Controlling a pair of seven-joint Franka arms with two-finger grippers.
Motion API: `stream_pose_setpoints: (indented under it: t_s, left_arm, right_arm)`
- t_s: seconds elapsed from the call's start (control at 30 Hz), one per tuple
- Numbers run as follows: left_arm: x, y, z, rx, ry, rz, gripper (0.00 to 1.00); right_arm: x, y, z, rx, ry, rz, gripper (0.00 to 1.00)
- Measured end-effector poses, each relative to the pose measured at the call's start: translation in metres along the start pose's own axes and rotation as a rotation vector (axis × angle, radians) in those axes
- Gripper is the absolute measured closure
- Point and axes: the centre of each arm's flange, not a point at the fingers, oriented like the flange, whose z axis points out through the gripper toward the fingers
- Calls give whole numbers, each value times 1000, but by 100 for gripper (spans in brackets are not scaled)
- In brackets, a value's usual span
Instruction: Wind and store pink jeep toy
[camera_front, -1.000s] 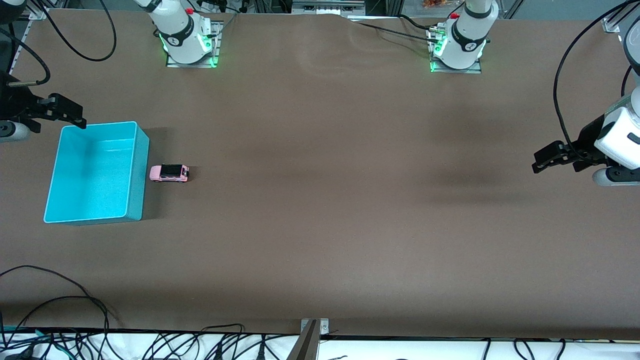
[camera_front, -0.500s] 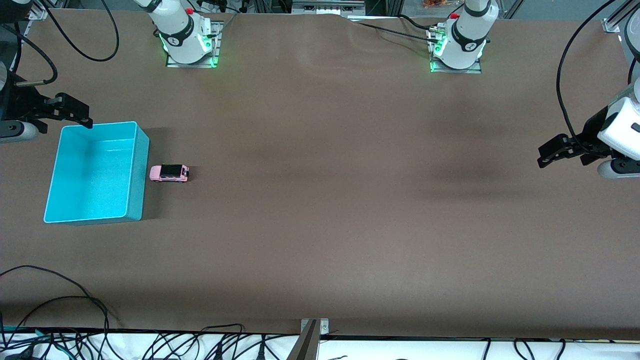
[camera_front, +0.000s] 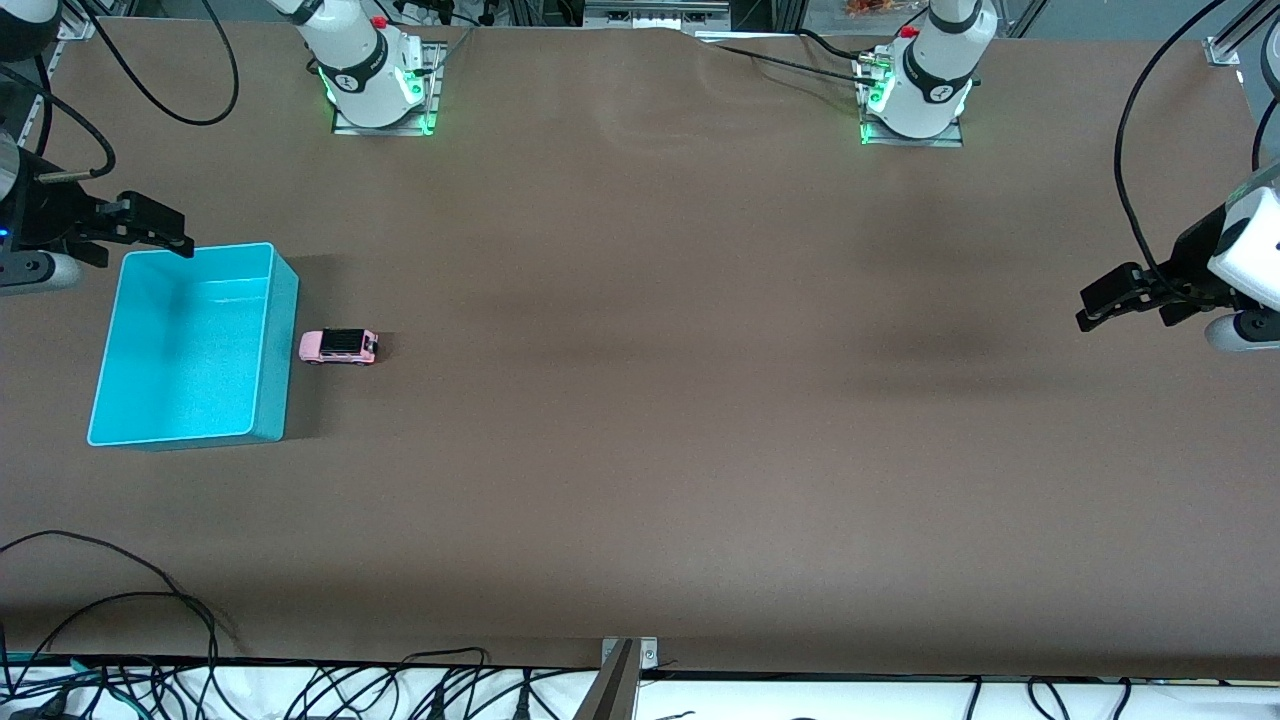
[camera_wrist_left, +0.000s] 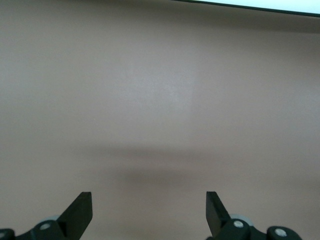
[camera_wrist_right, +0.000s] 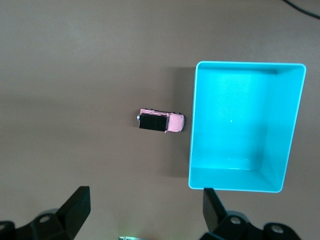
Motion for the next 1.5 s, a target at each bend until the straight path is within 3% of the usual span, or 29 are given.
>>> stream_pose_setpoints:
  t_s: [0.93,1.17,1.5]
  left_arm:
    - [-1,-6,10,3,-19,-10,0]
    - [0,-6,11,3,-21,-10,0]
    - [-1,-5,11,3,-22,-9,0]
  right_arm:
    - [1,-10,6,1,-25,2,0]
    - [6,-8,22,3,-49,5,0]
    - [14,-6,55,2,-37,8,0]
